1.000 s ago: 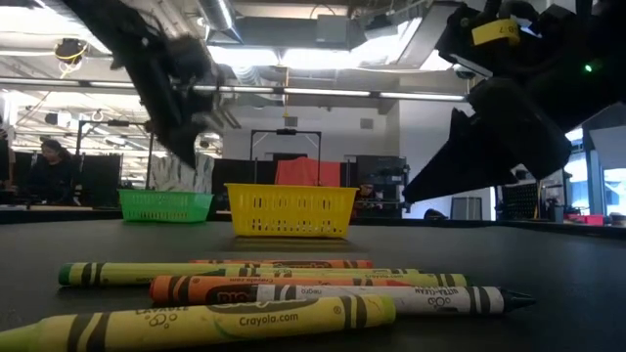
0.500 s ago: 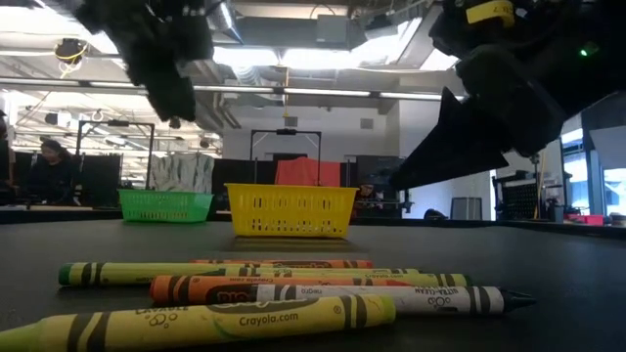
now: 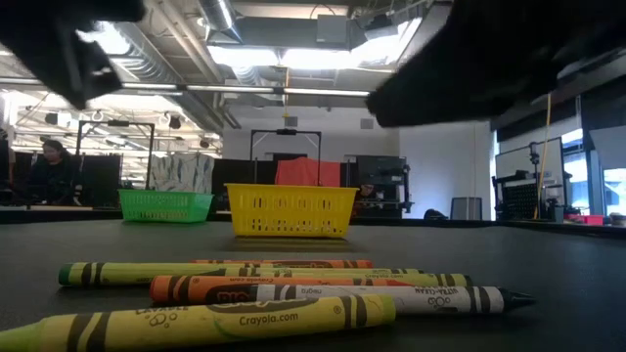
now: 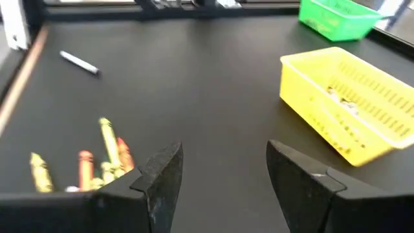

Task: Sort crayons
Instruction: Put the black crayon into the yellow bin

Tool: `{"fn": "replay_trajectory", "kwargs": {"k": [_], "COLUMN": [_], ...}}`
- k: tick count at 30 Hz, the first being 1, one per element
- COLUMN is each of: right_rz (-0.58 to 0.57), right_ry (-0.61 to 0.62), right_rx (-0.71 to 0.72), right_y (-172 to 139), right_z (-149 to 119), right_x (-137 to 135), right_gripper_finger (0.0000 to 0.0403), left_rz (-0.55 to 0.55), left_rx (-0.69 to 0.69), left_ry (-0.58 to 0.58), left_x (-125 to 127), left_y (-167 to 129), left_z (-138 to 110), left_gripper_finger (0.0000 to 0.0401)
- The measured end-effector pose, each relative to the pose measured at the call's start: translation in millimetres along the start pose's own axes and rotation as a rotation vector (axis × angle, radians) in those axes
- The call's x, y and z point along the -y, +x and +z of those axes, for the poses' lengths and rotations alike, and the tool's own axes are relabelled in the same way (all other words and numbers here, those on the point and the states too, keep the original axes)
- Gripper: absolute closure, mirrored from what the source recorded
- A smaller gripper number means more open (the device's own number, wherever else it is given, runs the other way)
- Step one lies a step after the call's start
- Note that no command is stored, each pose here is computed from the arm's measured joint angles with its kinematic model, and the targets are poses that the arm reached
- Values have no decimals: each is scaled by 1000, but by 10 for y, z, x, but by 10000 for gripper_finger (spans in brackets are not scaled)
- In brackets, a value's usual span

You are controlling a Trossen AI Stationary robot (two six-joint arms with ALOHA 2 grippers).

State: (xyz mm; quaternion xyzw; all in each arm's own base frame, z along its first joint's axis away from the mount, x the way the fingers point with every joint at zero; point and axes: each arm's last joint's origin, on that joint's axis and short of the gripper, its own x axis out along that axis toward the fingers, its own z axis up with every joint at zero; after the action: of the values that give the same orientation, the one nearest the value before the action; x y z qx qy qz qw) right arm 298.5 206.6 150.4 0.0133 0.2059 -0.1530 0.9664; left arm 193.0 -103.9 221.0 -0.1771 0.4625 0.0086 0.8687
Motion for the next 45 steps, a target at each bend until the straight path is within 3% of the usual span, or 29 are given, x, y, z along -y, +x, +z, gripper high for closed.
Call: {"fn": "replay_trajectory", "kwargs": {"k": [12, 18, 28, 37, 45], "right_rz": [155, 207, 252, 250, 250], "right_ry": [149, 188, 165, 169, 169], "right_rx": [123, 143, 154, 157, 156], "right_y": [15, 106, 183, 192, 193], "right_z": [-95, -87, -4, -10, -10], "right_x": [-280, -423, -647, -650, -649], "right_gripper_finger": [181, 181, 181, 181, 181], "left_rz": [-60, -102, -59, -50, -45], "left_rx": [-76, -96, -116, -118, -132], "left_ry": [-67, -14, 16, 40, 145], "left_x": [614, 826, 894, 911, 895], "left_y": [354, 488, 679, 763, 802], "left_z": [-597, -907, -1177, -1255, -1251], "left_gripper_finger": [323, 323, 323, 324, 388]}}
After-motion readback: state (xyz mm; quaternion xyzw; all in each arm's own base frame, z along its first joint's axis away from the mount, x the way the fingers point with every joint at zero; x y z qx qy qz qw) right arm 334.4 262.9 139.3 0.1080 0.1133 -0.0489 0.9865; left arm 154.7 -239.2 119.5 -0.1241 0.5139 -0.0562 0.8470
